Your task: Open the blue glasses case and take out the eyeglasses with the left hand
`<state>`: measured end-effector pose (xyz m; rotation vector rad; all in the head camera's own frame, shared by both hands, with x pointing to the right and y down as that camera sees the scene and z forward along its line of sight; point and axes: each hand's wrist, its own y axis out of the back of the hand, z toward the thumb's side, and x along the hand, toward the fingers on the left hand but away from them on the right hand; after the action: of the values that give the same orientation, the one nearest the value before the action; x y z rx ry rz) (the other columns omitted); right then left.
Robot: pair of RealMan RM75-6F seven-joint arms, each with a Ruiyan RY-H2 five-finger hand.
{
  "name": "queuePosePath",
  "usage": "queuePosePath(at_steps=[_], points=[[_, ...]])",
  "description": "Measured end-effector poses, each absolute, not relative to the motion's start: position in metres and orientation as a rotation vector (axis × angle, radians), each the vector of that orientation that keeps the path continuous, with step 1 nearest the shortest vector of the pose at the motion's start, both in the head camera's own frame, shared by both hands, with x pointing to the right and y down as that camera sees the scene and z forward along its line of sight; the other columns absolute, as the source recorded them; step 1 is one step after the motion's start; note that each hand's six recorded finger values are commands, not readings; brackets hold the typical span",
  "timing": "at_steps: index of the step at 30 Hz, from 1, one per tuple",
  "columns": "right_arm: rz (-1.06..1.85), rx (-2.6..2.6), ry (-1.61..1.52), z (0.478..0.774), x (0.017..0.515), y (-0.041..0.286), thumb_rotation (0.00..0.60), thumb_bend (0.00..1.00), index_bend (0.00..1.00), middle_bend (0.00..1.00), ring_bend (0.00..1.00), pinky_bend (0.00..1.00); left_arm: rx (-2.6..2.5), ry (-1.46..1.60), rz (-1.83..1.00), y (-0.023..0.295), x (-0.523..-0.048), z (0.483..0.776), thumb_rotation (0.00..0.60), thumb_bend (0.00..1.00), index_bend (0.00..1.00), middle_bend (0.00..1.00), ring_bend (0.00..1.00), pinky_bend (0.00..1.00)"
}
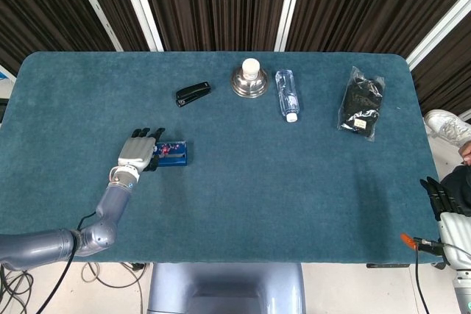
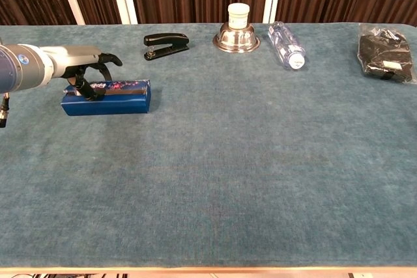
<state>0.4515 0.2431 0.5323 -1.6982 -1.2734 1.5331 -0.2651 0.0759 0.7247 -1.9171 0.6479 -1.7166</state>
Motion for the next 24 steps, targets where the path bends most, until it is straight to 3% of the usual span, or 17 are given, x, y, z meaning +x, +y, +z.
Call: queuePosePath(at_steps=[15, 24], points=[[1.534, -1.697, -1.275, 0.532, 0.452, 0.243, 0.6, 0.2, 0.0, 0.0, 0.0, 0.2, -1.851, 0.651, -1.695, 0.064, -0.268, 0.726, 0.6, 0.63, 0.02, 0.15, 0.0, 0.02], [1.536, -1.698, -1.275, 0.532, 0.452, 0.243, 0.6, 0.2, 0.0, 0.0, 0.0, 0.2, -1.838, 0.709, -1.687, 0.053, -0.272, 0.721, 0.6, 0.37, 0.02, 0.15, 0.0, 0.02]])
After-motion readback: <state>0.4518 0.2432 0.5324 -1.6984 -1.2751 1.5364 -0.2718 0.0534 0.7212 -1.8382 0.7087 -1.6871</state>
